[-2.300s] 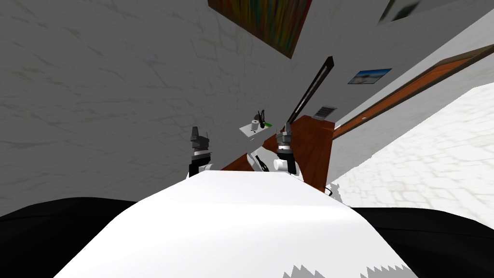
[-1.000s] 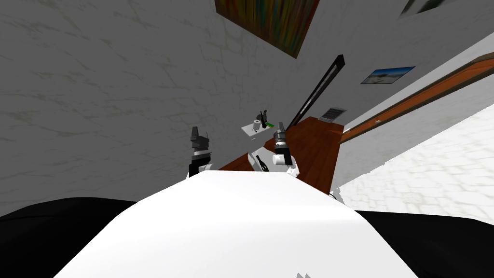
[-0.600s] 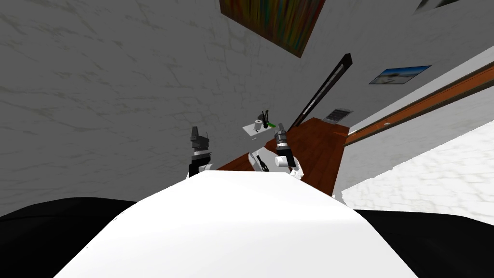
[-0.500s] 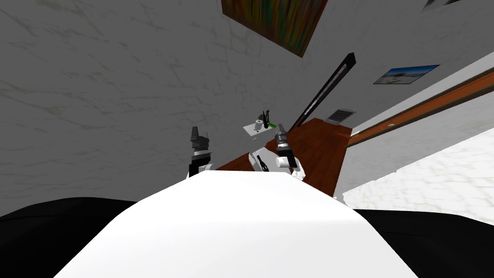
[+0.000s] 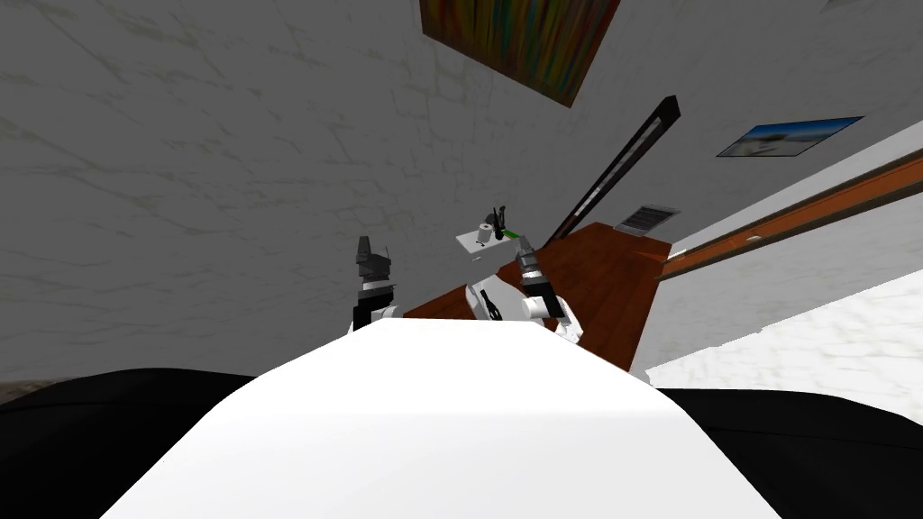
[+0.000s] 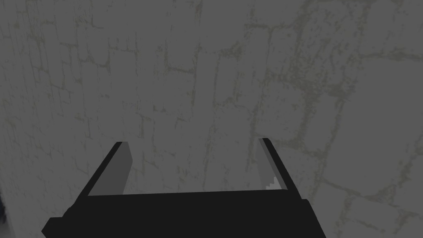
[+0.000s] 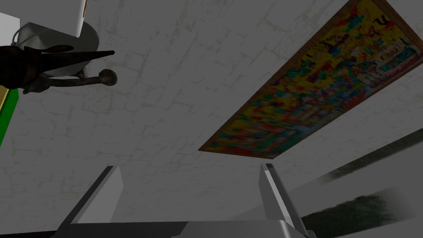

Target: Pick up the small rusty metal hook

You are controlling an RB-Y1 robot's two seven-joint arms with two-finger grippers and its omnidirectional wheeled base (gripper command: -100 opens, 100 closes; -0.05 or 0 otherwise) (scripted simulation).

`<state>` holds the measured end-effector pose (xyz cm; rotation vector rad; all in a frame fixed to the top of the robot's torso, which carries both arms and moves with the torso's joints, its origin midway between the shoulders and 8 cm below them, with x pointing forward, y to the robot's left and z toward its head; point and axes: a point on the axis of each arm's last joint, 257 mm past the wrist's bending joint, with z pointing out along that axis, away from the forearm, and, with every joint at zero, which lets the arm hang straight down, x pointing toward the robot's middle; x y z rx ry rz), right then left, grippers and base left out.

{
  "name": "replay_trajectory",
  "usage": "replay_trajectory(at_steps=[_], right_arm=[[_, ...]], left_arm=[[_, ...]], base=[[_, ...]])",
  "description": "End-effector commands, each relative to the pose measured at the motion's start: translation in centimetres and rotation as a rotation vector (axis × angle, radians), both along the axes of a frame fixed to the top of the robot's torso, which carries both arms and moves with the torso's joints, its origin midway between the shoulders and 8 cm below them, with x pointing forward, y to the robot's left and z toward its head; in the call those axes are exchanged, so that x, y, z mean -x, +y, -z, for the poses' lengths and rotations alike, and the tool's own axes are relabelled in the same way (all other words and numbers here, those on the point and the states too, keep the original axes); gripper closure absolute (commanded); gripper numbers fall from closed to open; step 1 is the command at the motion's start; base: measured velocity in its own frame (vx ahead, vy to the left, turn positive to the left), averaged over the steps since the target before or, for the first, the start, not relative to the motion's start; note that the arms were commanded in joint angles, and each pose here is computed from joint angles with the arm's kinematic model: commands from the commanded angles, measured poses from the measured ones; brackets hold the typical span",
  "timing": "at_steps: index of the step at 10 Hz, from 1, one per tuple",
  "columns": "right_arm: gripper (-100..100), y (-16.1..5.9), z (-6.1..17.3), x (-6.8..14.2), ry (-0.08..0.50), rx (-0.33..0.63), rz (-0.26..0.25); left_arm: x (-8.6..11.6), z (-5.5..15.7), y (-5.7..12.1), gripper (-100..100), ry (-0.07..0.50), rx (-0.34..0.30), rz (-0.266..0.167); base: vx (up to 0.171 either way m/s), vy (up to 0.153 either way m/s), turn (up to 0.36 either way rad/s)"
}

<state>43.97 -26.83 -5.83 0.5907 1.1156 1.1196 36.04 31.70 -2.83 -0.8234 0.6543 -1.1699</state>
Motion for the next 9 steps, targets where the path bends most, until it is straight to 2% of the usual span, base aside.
replay_trajectory(at_steps=[1,9], right_arm=[[-100,0.1,0.6,0.5,0.022,0.041,-0.014],[-100,0.9,3.1,2.4,0.106,0.226,-0.100]], left_arm=[[0.0,0.0,0.0,0,0.000,0.000,0.000],[0.0,0.0,0.0,0,0.000,0.000,0.000]], base=[[-0.018,-0.029,0.116],[-0.014,-0.022,0.088]])
